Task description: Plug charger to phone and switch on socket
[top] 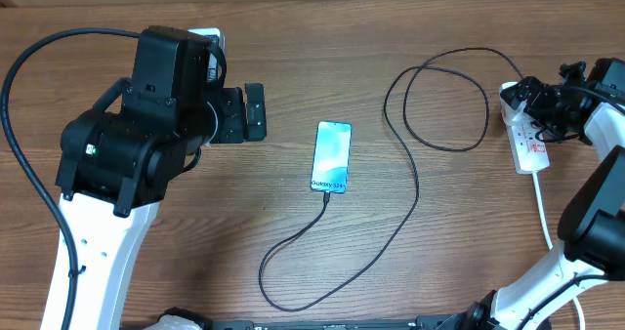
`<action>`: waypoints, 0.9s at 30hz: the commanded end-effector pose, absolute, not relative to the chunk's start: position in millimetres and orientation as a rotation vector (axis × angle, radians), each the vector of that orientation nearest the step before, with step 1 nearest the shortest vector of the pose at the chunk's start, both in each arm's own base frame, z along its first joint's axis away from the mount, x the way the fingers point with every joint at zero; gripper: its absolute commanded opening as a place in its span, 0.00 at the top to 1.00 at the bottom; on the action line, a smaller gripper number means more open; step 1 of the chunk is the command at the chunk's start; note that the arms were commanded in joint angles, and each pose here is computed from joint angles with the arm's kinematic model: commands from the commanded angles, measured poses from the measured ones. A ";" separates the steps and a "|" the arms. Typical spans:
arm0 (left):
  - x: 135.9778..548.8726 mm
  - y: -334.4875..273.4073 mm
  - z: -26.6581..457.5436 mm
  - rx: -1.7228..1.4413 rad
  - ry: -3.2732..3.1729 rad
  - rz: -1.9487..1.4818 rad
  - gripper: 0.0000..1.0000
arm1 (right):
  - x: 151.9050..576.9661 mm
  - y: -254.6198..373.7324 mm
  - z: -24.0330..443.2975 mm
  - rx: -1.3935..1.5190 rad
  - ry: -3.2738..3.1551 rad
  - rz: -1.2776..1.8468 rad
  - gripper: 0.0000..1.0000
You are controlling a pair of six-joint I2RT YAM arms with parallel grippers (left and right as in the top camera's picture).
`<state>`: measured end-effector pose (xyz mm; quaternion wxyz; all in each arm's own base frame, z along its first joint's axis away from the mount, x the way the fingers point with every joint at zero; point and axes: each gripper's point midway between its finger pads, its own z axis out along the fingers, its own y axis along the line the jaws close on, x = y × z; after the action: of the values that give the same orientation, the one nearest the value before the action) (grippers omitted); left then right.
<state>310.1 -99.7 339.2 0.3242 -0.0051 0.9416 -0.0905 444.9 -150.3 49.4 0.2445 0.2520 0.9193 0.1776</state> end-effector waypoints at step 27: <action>312.7 -96.5 339.3 -0.002 2.466 -0.212 0.00 | 437.2 -140.1 39.3 0.673 2.566 0.496 0.00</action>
<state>310.2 -99.7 339.1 0.3241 -0.0053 0.9417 -0.0905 434.9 -158.5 40.4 0.2236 0.2612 0.9288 0.1381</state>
